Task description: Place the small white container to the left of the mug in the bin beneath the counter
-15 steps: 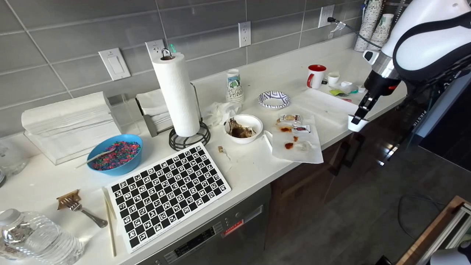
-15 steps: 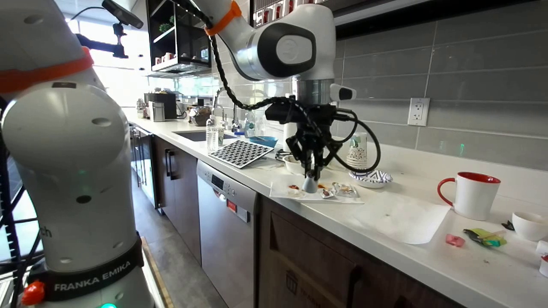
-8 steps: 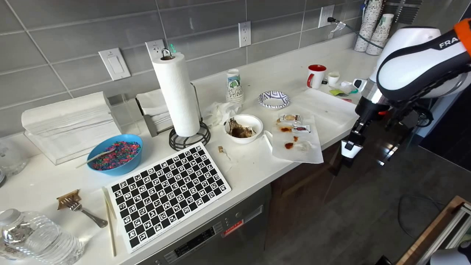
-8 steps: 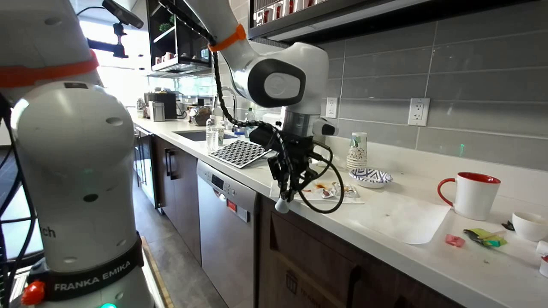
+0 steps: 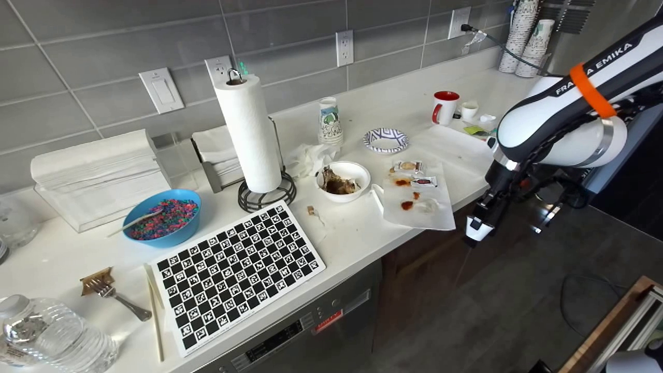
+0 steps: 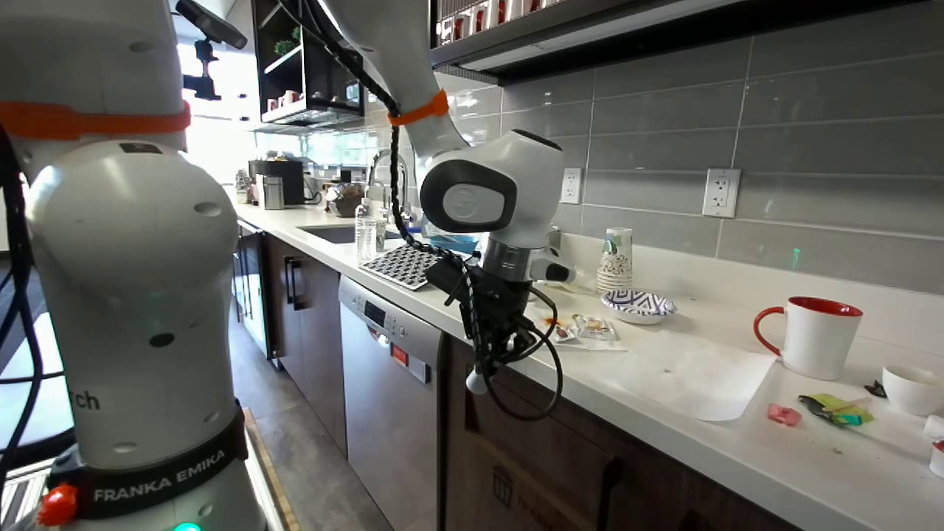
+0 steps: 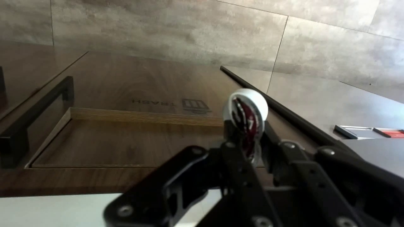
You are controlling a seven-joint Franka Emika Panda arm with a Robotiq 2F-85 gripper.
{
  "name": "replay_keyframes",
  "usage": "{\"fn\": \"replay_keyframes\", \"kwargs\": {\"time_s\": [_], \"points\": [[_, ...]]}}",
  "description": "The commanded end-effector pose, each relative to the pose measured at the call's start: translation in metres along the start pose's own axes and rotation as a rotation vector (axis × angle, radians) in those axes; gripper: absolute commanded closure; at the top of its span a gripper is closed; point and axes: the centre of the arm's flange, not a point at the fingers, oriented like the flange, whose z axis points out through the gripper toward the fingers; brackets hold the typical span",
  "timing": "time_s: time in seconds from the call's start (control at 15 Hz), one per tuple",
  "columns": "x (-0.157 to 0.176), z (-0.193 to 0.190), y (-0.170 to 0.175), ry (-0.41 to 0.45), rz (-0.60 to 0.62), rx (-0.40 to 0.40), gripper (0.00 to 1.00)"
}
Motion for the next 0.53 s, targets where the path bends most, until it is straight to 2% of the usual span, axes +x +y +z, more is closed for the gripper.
{"fn": "replay_keyframes", "kwargs": {"time_s": [0.0,0.07,0.27,0.47], "points": [[0.0,0.0,0.0,0.0,0.001,0.0,0.79],[0.0,0.0,0.0,0.001,0.001,0.0,0.95],[-0.009,0.023,0.007,-0.043,0.021,-0.008,0.95],[-0.023,0.037,0.011,-0.04,0.0,-0.007,0.95]]}}
